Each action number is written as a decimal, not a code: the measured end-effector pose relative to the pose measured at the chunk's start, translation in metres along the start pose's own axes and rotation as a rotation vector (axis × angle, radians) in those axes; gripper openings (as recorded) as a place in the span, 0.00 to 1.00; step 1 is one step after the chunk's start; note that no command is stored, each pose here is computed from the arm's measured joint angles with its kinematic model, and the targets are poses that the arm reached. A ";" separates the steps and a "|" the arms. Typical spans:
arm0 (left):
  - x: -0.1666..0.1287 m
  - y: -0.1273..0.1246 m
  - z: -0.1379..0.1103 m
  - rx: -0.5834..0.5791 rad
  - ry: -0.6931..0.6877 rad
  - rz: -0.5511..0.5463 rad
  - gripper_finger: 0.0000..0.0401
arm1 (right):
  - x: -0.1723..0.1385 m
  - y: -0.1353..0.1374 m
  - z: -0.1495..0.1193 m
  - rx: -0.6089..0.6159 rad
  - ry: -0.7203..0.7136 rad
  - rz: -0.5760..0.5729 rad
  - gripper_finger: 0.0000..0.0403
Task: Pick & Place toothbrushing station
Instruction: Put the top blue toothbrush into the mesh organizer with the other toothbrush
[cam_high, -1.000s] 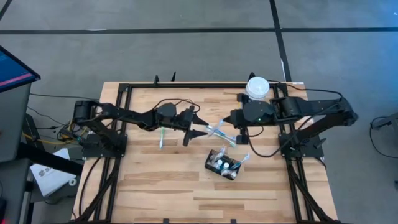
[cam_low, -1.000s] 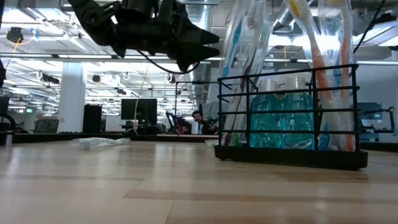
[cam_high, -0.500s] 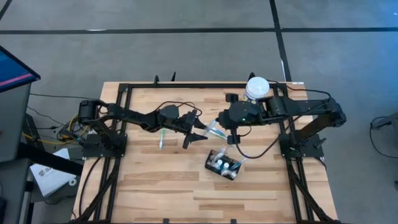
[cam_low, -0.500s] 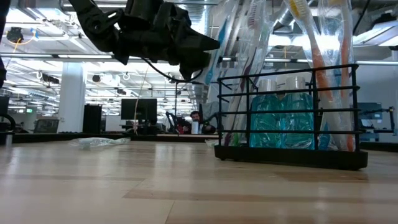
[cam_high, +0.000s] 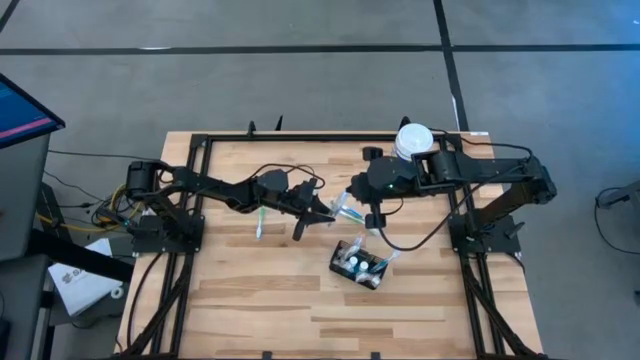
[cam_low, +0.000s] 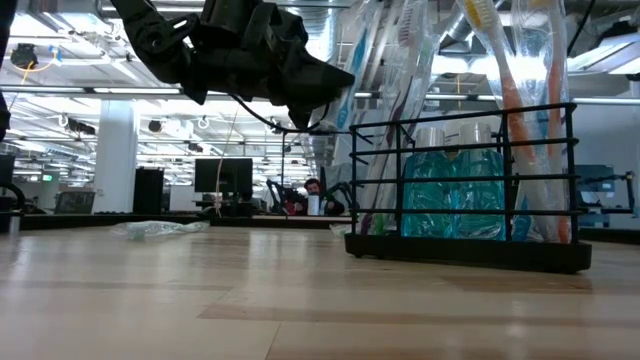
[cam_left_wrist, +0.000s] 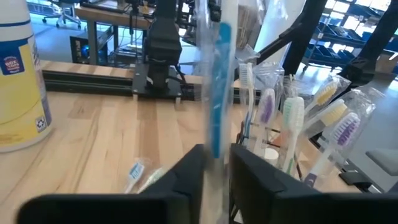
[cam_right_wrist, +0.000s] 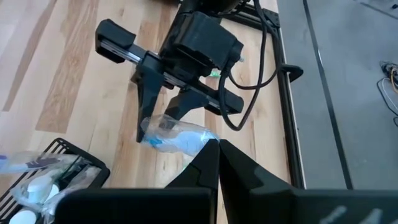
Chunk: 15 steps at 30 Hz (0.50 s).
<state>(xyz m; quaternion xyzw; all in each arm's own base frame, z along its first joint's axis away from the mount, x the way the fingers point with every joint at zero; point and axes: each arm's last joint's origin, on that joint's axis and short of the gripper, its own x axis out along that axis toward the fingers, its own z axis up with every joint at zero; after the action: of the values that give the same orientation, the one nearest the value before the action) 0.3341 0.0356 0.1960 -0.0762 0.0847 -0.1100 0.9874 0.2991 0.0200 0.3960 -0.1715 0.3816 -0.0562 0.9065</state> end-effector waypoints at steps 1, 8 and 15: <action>0.000 0.000 0.000 0.000 0.000 0.000 0.14 | 0.000 0.000 0.000 0.000 0.000 0.000 0.00; 0.000 0.000 0.000 0.003 0.000 -0.002 0.03 | 0.000 0.000 0.000 0.000 -0.003 0.015 0.00; 0.000 0.000 0.000 0.003 -0.002 0.007 0.02 | 0.000 0.000 0.000 0.000 -0.003 0.014 0.00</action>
<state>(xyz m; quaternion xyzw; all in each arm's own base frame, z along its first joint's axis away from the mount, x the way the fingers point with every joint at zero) 0.3342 0.0358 0.1961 -0.0745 0.0840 -0.1066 0.9879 0.2992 0.0203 0.3959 -0.1688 0.3814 -0.0497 0.9075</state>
